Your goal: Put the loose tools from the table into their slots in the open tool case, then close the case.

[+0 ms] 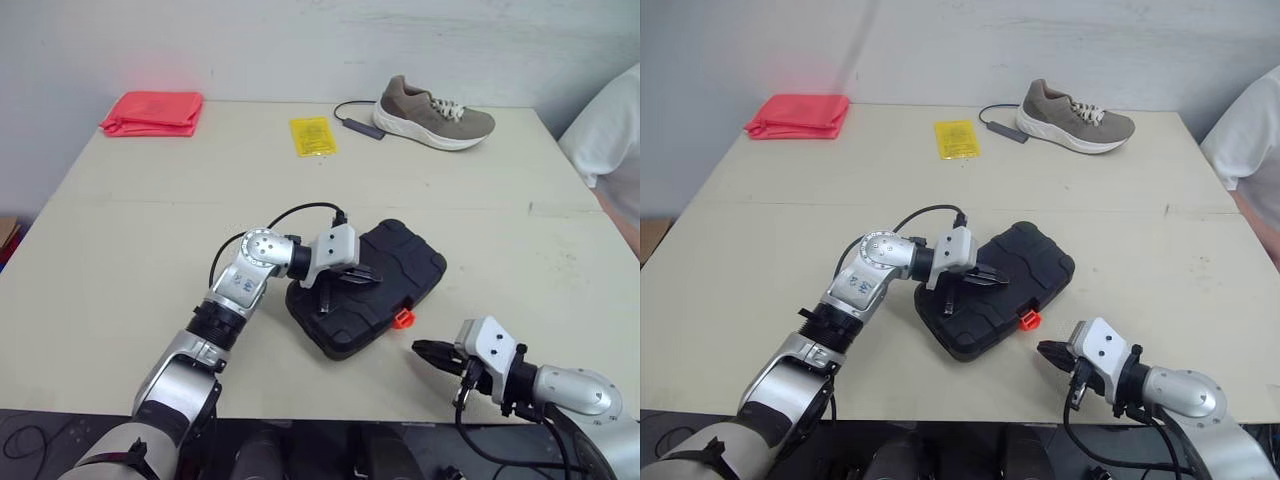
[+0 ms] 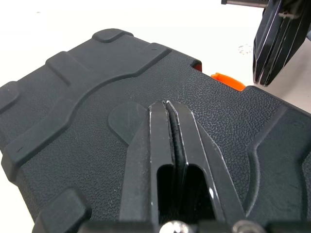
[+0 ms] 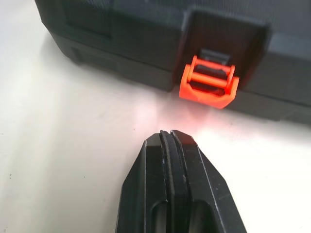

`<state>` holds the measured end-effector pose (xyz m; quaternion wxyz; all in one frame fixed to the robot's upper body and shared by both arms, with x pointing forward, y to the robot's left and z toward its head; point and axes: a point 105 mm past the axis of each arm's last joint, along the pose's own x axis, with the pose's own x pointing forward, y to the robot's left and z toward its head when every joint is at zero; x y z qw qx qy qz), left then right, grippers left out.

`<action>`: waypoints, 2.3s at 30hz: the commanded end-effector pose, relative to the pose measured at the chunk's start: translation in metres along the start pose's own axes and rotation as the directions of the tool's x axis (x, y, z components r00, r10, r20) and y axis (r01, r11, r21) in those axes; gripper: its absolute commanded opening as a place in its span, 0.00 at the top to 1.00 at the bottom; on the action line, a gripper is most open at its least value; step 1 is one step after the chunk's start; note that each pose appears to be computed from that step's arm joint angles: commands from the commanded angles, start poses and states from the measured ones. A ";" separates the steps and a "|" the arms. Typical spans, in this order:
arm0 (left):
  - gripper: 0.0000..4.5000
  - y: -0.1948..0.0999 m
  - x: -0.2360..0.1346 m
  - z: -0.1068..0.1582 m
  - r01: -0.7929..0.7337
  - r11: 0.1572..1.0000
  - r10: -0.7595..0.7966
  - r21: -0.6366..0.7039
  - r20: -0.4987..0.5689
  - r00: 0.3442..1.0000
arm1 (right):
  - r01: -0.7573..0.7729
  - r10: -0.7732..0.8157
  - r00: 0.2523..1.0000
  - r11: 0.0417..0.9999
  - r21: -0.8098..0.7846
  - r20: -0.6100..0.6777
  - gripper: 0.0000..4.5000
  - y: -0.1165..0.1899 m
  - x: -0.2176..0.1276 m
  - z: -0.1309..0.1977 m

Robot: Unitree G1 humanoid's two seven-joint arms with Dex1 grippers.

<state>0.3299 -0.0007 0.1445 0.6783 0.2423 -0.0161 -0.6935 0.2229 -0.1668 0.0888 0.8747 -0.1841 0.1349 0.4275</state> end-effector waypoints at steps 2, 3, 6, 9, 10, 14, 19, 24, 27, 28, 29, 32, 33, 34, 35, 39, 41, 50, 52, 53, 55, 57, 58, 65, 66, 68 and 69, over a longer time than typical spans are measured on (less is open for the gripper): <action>1.00 -0.010 0.006 -0.028 0.029 0.998 -0.034 -0.055 -0.102 0.994 | 0.024 -0.025 0.999 0.999 0.021 0.025 1.00 -0.004 0.018 0.000; 1.00 -0.012 0.006 -0.032 0.038 0.998 -0.043 -0.040 -0.128 0.991 | 0.025 -0.026 0.999 0.999 0.028 0.036 1.00 -0.005 0.023 0.000; 1.00 -0.015 0.007 -0.037 0.054 0.997 -0.060 -0.049 -0.150 0.987 | 0.031 -0.035 0.997 0.998 0.059 0.069 1.00 -0.009 0.032 0.002; 1.00 -0.015 0.008 -0.041 0.057 0.997 -0.064 -0.052 -0.155 0.986 | 0.004 -0.006 0.995 1.000 0.019 0.101 1.00 -0.009 0.038 0.009; 1.00 -0.015 0.009 -0.042 0.057 0.997 -0.065 -0.053 -0.156 0.986 | 0.002 -0.002 0.993 1.000 0.001 0.118 1.00 -0.009 0.039 0.014; 1.00 -0.022 0.009 -0.051 0.085 0.994 -0.095 -0.062 -0.176 0.980 | 0.022 -0.010 0.985 0.998 -0.063 0.175 1.00 -0.016 0.037 0.034; 1.00 -0.033 0.008 -0.065 0.128 0.987 -0.145 -0.094 -0.199 0.969 | 0.000 0.024 0.982 0.992 -0.129 0.186 1.00 -0.016 0.030 0.048; 1.00 -0.041 0.009 -0.071 0.154 0.981 -0.176 -0.118 -0.202 0.963 | -0.003 0.033 0.982 0.988 -0.154 0.187 1.00 -0.019 0.023 0.060; 1.00 -0.042 0.010 -0.073 0.154 0.981 -0.175 -0.116 -0.203 0.964 | -0.004 0.032 0.984 0.987 -0.163 0.173 1.00 -0.023 0.022 0.062; 1.00 -0.042 0.010 -0.073 0.154 0.981 -0.175 -0.114 -0.204 0.963 | -0.005 0.033 0.985 0.986 -0.167 0.167 1.00 -0.024 0.021 0.062; 1.00 -0.042 0.010 -0.074 0.154 0.982 -0.175 -0.112 -0.206 0.963 | -0.006 0.034 0.986 0.985 -0.172 0.161 1.00 -0.026 0.021 0.062; 1.00 -0.043 0.008 -0.078 0.149 0.983 -0.169 -0.108 -0.216 0.962 | -0.018 0.047 0.984 0.985 -0.169 0.170 1.00 -0.028 0.021 0.069; 1.00 -0.043 0.007 -0.080 0.146 0.984 -0.167 -0.106 -0.220 0.961 | -0.022 0.051 0.984 0.985 -0.169 0.172 1.00 -0.028 0.021 0.071; 1.00 -0.043 0.006 -0.081 0.143 0.984 -0.163 -0.103 -0.225 0.961 | -0.027 0.056 0.983 0.986 -0.165 0.174 1.00 -0.028 0.021 0.072; 1.00 -0.042 0.006 -0.082 0.133 0.986 -0.153 -0.103 -0.224 0.962 | -0.030 0.058 0.983 0.986 -0.163 0.173 1.00 -0.029 0.021 0.072; 1.00 -0.034 0.004 -0.076 0.094 0.992 -0.107 -0.079 -0.188 0.976 | -0.032 0.059 0.986 0.985 -0.169 0.155 1.00 -0.032 0.016 0.071; 1.00 -0.023 0.002 -0.057 0.046 0.998 -0.050 -0.039 -0.085 0.995 | -0.020 0.047 0.986 0.985 -0.169 0.157 1.00 -0.037 0.007 0.072; 0.42 0.015 -0.090 -0.011 -0.204 0.979 0.201 0.019 0.120 0.972 | 0.109 -0.088 0.991 0.964 -0.244 0.096 0.58 -0.075 -0.079 0.071; 0.22 0.018 -0.124 -0.016 -0.294 0.956 0.294 -0.001 0.073 0.953 | 0.152 -0.141 0.988 0.955 -0.254 0.059 0.37 -0.085 -0.099 0.066; 0.12 0.018 -0.142 -0.019 -0.340 0.940 0.341 -0.028 0.047 0.939 | 0.167 -0.163 0.986 0.950 -0.265 0.038 0.26 -0.088 -0.109 0.062; 0.00 0.014 -0.184 -0.029 -0.429 0.901 0.428 -0.071 -0.036 0.903 | 0.202 -0.213 0.977 0.937 -0.285 -0.007 0.02 -0.096 -0.127 0.054; 0.00 0.010 -0.216 -0.042 -0.526 0.848 0.513 -0.067 -0.152 0.845 | 0.239 -0.257 0.966 0.921 -0.308 -0.020 0.01 -0.102 -0.138 0.051; 0.00 0.007 -0.235 -0.053 -0.582 0.812 0.559 -0.044 -0.225 0.798 | 0.265 -0.285 0.958 0.912 -0.314 -0.017 0.01 -0.106 -0.143 0.050; 0.00 -0.018 -0.288 -0.077 -0.713 0.701 0.660 -0.010 -0.370 0.654 | 0.318 -0.340 0.941 0.883 -0.345 -0.003 0.01 -0.116 -0.149 0.047; 0.00 -0.020 -0.290 -0.077 -0.729 0.684 0.674 -0.018 -0.364 0.642 | 0.321 -0.342 0.940 0.880 -0.349 0.002 0.01 -0.117 -0.148 0.047; 0.00 -0.022 -0.289 -0.076 -0.740 0.672 0.686 -0.035 -0.346 0.640 | 0.334 -0.350 0.936 0.875 -0.352 0.018 0.01 -0.120 -0.145 0.048; 0.00 -0.023 -0.288 -0.076 -0.740 0.671 0.686 -0.047 -0.338 0.644 | 0.346 -0.358 0.933 0.870 -0.350 0.032 0.01 -0.121 -0.144 0.049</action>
